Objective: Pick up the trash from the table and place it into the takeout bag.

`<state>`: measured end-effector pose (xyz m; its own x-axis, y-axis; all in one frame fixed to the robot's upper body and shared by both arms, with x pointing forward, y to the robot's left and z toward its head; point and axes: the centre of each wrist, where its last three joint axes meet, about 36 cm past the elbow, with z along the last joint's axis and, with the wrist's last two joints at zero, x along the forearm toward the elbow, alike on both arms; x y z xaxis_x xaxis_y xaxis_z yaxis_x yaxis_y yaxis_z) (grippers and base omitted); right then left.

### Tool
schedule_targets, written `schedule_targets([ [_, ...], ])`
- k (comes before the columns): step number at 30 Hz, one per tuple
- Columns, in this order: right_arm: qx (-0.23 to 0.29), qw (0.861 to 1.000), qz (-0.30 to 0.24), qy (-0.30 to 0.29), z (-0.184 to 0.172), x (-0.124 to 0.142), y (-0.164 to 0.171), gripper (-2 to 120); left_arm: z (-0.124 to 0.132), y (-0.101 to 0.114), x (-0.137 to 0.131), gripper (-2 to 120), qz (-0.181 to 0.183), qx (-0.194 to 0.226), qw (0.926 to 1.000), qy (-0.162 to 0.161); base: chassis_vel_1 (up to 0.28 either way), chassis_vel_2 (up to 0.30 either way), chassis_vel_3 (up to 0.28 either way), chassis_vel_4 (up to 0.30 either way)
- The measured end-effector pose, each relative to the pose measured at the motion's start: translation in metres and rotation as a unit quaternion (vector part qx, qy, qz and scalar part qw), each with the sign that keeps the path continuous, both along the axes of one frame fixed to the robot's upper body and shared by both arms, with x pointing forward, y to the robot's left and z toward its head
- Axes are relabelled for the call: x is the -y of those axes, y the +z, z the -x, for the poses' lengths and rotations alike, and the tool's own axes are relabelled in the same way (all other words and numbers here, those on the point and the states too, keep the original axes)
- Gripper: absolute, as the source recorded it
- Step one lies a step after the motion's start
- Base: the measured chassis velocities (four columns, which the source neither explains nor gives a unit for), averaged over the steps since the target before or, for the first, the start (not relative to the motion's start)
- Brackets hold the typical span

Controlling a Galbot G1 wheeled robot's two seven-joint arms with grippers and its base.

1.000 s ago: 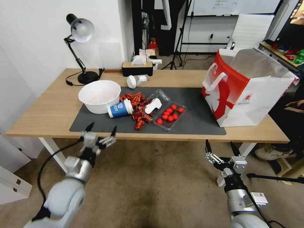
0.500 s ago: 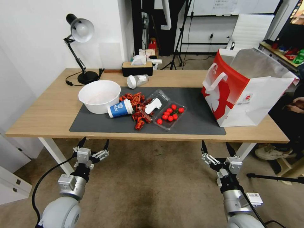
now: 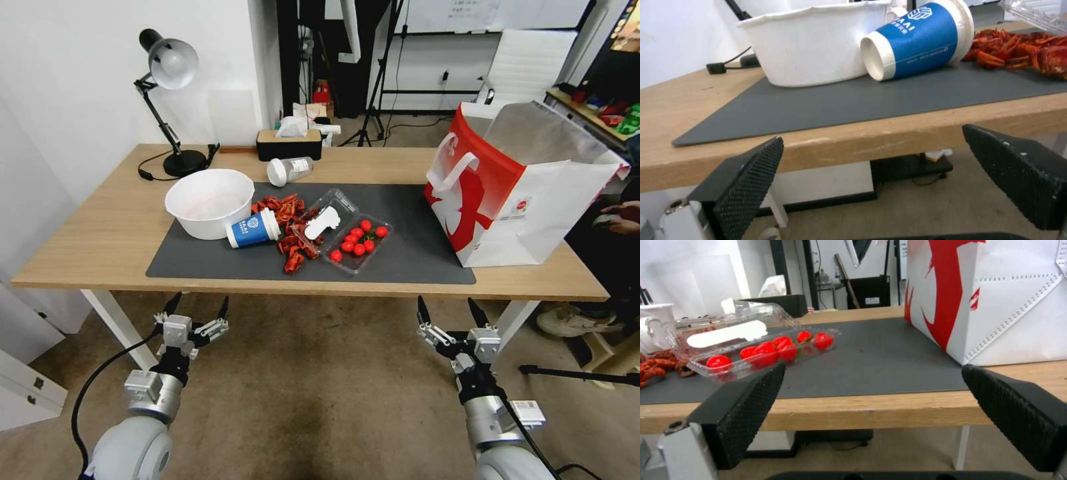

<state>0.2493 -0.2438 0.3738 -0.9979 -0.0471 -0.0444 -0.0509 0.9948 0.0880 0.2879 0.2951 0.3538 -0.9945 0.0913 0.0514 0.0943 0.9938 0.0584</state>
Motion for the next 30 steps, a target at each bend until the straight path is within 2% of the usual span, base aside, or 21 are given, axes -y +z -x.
schedule_targets([
  [9,-0.001,1.000,0.000,-0.002,0.001,0.000,0.000,100,-0.008,0.007,-0.004,100,-0.004,0.012,0.9999,0.000,0.000,0.000,0.000,0.000],
  [11,0.000,1.000,-0.001,-0.002,0.001,0.000,0.001,100,-0.013,0.012,-0.006,100,-0.007,0.023,0.9997,0.001,0.000,0.000,0.000,0.000],
  [14,0.002,1.000,0.000,-0.001,0.000,0.001,0.002,100,-0.036,0.033,-0.010,100,-0.018,0.068,0.9975,-0.009,0.000,0.000,0.000,0.000],
  [16,0.002,1.000,0.000,0.000,0.000,0.001,0.002,100,-0.042,0.038,-0.011,100,-0.021,0.075,0.9969,-0.015,0.000,0.000,0.000,0.000],
  [17,0.002,1.000,0.000,0.000,-0.001,0.001,0.002,100,-0.049,0.044,-0.011,100,-0.027,0.082,0.9960,-0.025,0.000,0.000,0.000,0.000],
  [18,0.003,1.000,0.001,0.001,-0.002,0.002,0.003,100,-0.070,0.058,-0.012,100,-0.041,0.101,0.9924,-0.056,0.000,0.000,0.000,0.000],
  [19,0.003,1.000,0.001,0.001,-0.002,0.002,0.003,100,-0.070,0.058,-0.012,100,-0.041,0.101,0.9924,-0.056,0.000,0.000,0.000,0.000],
  [20,0.003,1.000,0.001,0.002,-0.003,0.003,0.005,100,-0.085,0.070,-0.013,100,-0.056,0.112,0.9884,-0.086,0.000,0.000,0.000,0.000],
  [21,0.003,1.000,0.001,0.002,-0.003,0.004,0.005,100,-0.091,0.074,-0.014,100,-0.063,0.114,0.9866,-0.098,0.000,0.000,0.000,0.000],
  [22,0.003,1.000,0.001,0.001,-0.004,0.005,0.007,100,-0.107,0.085,-0.017,100,-0.080,0.117,0.9811,-0.131,0.000,0.000,0.000,0.000],
  [23,0.003,1.000,0.001,0.001,-0.004,0.005,0.007,100,-0.107,0.085,-0.017,100,-0.080,0.117,0.9811,-0.131,0.000,0.000,0.000,0.000],
  [26,0.002,1.000,0.001,0.000,-0.004,0.006,0.008,100,-0.143,0.102,-0.028,100,-0.125,0.105,0.9661,-0.199,0.000,0.000,0.000,0.000],
  [27,0.002,1.000,0.001,0.000,-0.004,0.006,0.008,100,-0.143,0.102,-0.028,100,-0.125,0.105,0.9661,-0.199,0.000,0.000,0.000,0.000],
  [29,0.002,1.000,0.001,-0.001,-0.003,0.007,0.009,100,-0.161,0.112,-0.035,100,-0.154,0.098,0.9552,-0.233,0.000,0.000,0.000,0.000],
  [30,0.003,1.000,0.002,-0.001,-0.003,0.007,0.009,100,-0.172,0.121,-0.038,100,-0.177,0.090,0.9475,-0.251,0.000,0.000,0.000,0.000],
])
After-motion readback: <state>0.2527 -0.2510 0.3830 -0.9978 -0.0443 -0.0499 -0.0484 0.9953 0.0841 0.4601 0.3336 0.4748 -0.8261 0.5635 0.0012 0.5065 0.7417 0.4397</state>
